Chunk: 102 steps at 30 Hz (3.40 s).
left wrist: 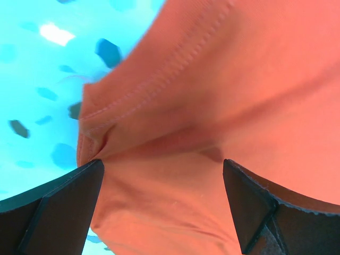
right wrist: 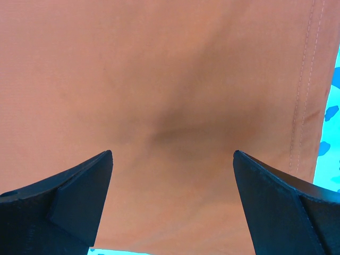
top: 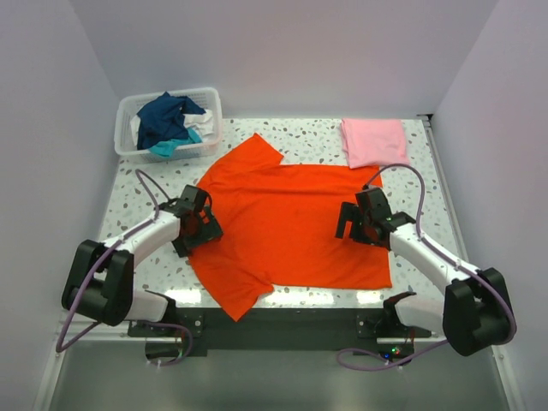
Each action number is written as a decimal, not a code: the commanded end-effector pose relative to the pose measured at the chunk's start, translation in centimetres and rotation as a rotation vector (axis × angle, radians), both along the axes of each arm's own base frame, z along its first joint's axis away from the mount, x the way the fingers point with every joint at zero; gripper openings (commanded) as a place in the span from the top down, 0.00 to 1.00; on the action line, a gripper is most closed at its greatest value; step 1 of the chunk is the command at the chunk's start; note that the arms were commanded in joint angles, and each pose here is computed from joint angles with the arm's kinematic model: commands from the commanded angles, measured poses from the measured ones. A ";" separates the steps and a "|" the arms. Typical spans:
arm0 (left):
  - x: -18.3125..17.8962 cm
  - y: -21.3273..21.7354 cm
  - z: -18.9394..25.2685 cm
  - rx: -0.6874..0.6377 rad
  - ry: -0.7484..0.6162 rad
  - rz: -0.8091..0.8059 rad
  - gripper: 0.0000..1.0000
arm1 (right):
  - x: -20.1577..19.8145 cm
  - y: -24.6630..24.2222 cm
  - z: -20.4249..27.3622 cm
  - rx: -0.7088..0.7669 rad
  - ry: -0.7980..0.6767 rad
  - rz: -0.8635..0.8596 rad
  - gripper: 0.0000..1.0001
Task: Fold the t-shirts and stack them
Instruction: Flatten the tshirt out, then fold the tshirt
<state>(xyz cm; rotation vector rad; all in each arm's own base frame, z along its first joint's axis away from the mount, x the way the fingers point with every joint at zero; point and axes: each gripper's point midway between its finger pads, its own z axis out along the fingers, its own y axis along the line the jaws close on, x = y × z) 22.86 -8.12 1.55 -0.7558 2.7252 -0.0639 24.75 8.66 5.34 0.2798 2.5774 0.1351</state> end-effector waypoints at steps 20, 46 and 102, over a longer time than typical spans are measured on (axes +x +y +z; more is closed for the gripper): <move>-4.1 -3.3 5.1 0.005 -0.050 -0.177 0.00 | 0.9 -0.3 3.0 0.029 -0.065 0.014 0.01; -19.9 -9.0 0.8 -0.024 0.202 -0.524 0.37 | -0.6 -1.4 2.5 0.006 -0.051 -0.016 0.01; -12.5 -8.7 6.1 0.011 -0.106 -0.424 1.00 | -13.4 -3.7 -4.3 0.171 0.240 -0.562 0.31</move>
